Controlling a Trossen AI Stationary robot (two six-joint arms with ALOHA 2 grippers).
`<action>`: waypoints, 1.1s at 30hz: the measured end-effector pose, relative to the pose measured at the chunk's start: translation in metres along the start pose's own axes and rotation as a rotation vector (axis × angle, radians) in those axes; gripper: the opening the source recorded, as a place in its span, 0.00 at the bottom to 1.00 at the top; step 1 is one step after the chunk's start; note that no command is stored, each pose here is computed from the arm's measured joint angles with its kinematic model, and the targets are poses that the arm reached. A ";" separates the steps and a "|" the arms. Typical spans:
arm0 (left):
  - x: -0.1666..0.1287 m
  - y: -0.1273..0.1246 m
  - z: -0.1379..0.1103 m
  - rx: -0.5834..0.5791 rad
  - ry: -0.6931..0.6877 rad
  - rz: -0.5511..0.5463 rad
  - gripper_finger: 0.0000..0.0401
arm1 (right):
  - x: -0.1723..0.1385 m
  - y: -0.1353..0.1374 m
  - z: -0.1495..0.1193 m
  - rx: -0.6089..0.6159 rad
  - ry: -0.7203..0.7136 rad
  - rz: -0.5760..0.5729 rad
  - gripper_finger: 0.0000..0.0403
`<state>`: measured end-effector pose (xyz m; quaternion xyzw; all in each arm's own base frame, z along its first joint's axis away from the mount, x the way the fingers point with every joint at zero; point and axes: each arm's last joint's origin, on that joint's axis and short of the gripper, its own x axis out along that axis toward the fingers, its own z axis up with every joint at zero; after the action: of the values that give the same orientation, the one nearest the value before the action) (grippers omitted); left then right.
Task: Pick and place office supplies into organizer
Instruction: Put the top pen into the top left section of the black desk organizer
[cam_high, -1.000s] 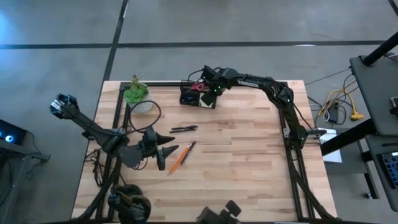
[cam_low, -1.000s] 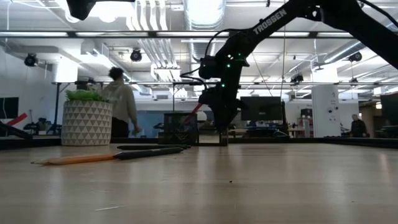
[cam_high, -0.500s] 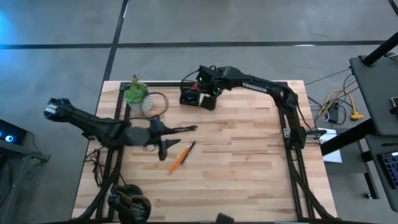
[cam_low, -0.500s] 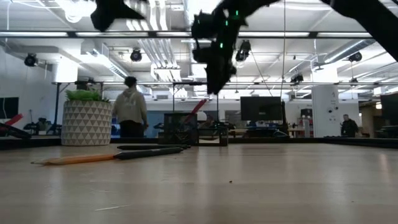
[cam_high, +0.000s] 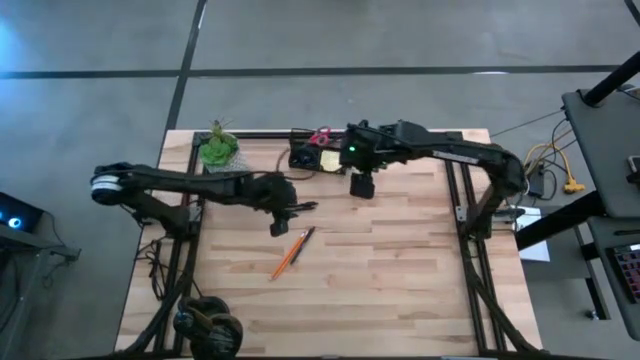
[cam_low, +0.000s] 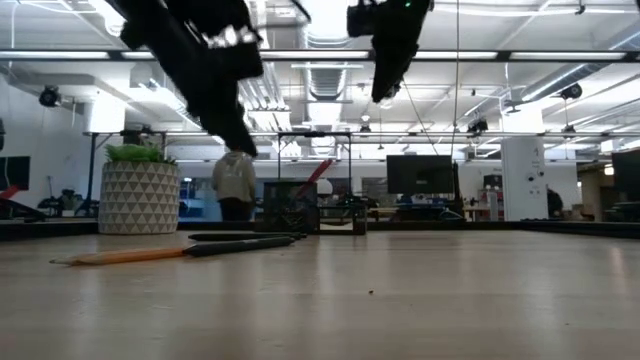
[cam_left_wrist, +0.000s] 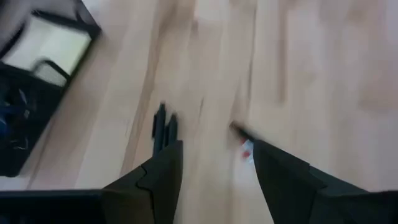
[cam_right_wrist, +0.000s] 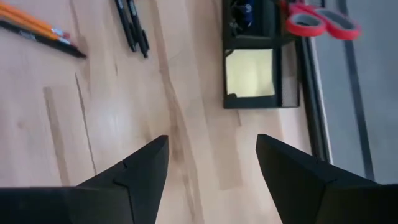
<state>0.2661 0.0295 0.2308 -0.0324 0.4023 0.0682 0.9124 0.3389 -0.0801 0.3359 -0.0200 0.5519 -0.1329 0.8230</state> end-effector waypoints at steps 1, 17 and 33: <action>0.008 0.003 -0.002 0.019 0.031 0.003 0.45 | -0.003 0.002 -0.003 0.011 -0.017 0.000 0.59; 0.061 0.040 -0.024 0.042 0.252 0.053 0.45 | 0.003 0.013 -0.029 0.143 -0.061 -0.029 0.59; 0.079 0.058 -0.035 0.033 0.303 0.035 0.34 | 0.018 0.017 -0.025 0.129 -0.031 -0.027 0.59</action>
<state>0.2846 0.0910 0.1485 -0.0203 0.5369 0.0717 0.8404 0.3255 -0.0653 0.3068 0.0238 0.5292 -0.1792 0.8290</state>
